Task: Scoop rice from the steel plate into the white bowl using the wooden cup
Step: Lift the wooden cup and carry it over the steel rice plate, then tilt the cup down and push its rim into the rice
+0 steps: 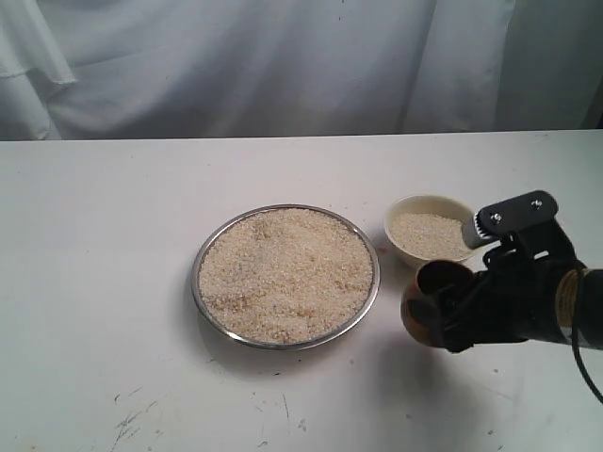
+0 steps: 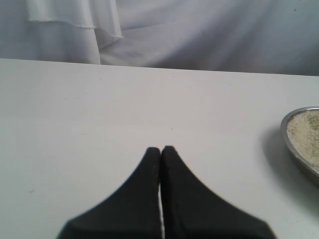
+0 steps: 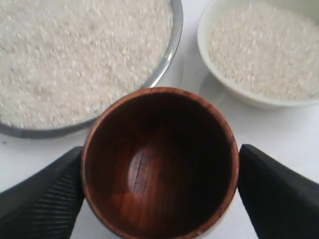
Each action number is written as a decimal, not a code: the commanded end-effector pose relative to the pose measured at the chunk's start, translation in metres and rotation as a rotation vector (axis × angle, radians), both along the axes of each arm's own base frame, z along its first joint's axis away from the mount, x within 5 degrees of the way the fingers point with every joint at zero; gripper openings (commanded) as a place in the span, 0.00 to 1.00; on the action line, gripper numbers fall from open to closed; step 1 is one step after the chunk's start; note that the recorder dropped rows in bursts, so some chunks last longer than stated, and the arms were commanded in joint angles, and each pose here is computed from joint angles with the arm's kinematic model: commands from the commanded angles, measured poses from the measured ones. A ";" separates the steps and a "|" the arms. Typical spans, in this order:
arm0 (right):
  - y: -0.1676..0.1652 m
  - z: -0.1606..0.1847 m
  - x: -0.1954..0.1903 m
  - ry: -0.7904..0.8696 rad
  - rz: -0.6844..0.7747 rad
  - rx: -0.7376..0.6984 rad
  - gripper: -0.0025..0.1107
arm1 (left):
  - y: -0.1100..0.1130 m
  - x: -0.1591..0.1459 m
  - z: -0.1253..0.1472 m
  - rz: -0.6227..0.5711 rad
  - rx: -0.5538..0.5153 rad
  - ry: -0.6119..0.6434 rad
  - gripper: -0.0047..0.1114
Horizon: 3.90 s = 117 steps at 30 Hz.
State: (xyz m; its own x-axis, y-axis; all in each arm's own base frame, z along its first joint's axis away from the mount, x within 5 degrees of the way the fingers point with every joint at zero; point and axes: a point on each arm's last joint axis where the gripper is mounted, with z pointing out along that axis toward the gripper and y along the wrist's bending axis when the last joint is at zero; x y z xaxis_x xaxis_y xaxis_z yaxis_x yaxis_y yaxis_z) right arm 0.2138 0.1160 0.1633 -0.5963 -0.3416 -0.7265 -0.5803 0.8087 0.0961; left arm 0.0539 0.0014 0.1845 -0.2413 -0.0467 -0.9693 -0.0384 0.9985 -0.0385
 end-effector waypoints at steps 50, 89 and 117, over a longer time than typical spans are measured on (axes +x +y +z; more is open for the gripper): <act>0.121 0.007 0.072 -0.138 0.335 -0.030 0.20 | 0.000 0.000 0.000 -0.003 0.002 -0.014 0.04; 0.138 0.029 0.063 -0.600 0.653 -0.650 0.02 | 0.000 0.000 0.000 -0.003 0.002 -0.014 0.04; 0.132 0.108 0.029 -0.440 0.285 -0.137 0.02 | 0.000 0.000 0.000 -0.003 0.002 -0.014 0.04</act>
State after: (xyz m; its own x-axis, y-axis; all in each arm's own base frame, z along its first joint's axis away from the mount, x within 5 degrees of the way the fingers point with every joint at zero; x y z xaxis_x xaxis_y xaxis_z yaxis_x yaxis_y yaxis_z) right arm 0.2433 0.2509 0.2620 -0.1050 -0.5755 -0.8110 -0.7581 0.5742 -0.3093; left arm 0.0539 0.0014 0.1845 -0.2414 -0.0450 -0.9694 -0.0380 0.9986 -0.0369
